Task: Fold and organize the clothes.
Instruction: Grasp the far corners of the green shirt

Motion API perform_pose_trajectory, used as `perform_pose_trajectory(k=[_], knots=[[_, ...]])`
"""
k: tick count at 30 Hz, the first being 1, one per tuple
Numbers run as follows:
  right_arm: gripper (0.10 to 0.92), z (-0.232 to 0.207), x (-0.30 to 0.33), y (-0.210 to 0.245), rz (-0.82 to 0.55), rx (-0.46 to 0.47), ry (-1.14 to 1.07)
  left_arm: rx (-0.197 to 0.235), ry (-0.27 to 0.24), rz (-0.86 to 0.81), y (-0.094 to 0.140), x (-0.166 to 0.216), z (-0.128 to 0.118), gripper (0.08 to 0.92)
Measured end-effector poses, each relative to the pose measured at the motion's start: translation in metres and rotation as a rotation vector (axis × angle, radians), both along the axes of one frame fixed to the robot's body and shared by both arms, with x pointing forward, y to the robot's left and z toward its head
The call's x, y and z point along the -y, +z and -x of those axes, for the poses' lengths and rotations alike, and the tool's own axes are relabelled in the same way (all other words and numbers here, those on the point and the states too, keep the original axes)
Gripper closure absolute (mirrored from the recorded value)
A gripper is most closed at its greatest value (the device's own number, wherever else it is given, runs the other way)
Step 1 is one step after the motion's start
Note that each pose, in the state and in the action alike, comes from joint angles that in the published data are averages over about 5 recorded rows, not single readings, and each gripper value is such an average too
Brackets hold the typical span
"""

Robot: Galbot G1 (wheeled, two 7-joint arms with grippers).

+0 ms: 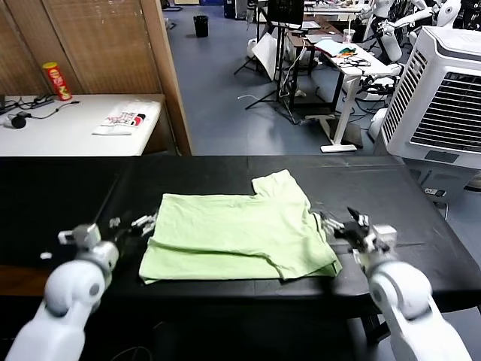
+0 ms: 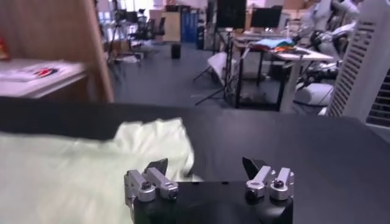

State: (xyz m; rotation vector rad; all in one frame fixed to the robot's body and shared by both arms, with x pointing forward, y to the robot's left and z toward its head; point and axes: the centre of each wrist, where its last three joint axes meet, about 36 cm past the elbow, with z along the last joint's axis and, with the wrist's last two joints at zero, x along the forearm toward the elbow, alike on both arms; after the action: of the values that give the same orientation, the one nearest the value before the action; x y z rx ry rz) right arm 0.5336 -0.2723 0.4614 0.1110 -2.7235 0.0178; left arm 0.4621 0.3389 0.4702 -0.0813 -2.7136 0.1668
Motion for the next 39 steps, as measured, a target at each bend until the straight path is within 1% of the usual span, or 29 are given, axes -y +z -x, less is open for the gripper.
perform_pose_trajectory(k=[6, 9, 12, 16, 20, 26, 29, 31, 32, 35, 36, 38, 39], knots=[[0.224, -0.054, -0.015, -0.012, 0.001, -0.06, 0.008, -0.072, -0.022, -0.001, -0.005, 0.0, -0.054, 0.201], [0.224, -0.072, -0.024, -0.018, 0.005, -0.079, 0.015, -0.111, -0.034, -0.001, -0.011, 0.001, -0.074, 0.201], [0.224, -0.087, -0.032, -0.022, 0.005, -0.097, 0.027, -0.145, -0.037, -0.005, -0.016, 0.0, -0.088, 0.201], [0.224, -0.1, -0.042, -0.026, 0.003, -0.128, 0.039, -0.178, -0.031, -0.008, -0.024, -0.002, -0.099, 0.201], [0.224, -0.109, -0.046, -0.029, 0.005, -0.148, 0.039, -0.199, -0.029, -0.007, -0.03, -0.004, -0.104, 0.201], [0.224, -0.12, -0.05, -0.031, 0.01, -0.158, 0.045, -0.208, -0.031, 0.001, -0.034, -0.006, -0.11, 0.201], [0.239, -0.121, -0.052, -0.032, 0.011, -0.167, 0.051, -0.207, -0.032, 0.015, -0.036, -0.006, -0.111, 0.203], [0.283, -0.122, -0.052, -0.033, 0.013, -0.171, 0.058, -0.206, -0.035, 0.023, -0.036, -0.004, -0.111, 0.219], [0.319, -0.121, -0.053, -0.034, 0.014, -0.172, 0.061, -0.206, -0.038, 0.026, -0.036, -0.004, -0.111, 0.234], [0.464, -0.122, -0.052, -0.034, 0.015, -0.173, 0.066, -0.204, -0.051, 0.034, -0.035, 0.0, -0.111, 0.314], [0.53, -0.122, -0.052, -0.034, 0.015, -0.173, 0.067, -0.204, -0.055, 0.035, -0.035, 0.001, -0.111, 0.362], [0.63, -0.122, -0.051, -0.034, 0.015, -0.174, 0.067, -0.204, -0.061, 0.038, -0.035, 0.003, -0.111, 0.449], [0.696, -0.122, -0.051, -0.034, 0.014, -0.174, 0.067, -0.205, -0.063, 0.038, -0.035, 0.003, -0.112, 0.512]])
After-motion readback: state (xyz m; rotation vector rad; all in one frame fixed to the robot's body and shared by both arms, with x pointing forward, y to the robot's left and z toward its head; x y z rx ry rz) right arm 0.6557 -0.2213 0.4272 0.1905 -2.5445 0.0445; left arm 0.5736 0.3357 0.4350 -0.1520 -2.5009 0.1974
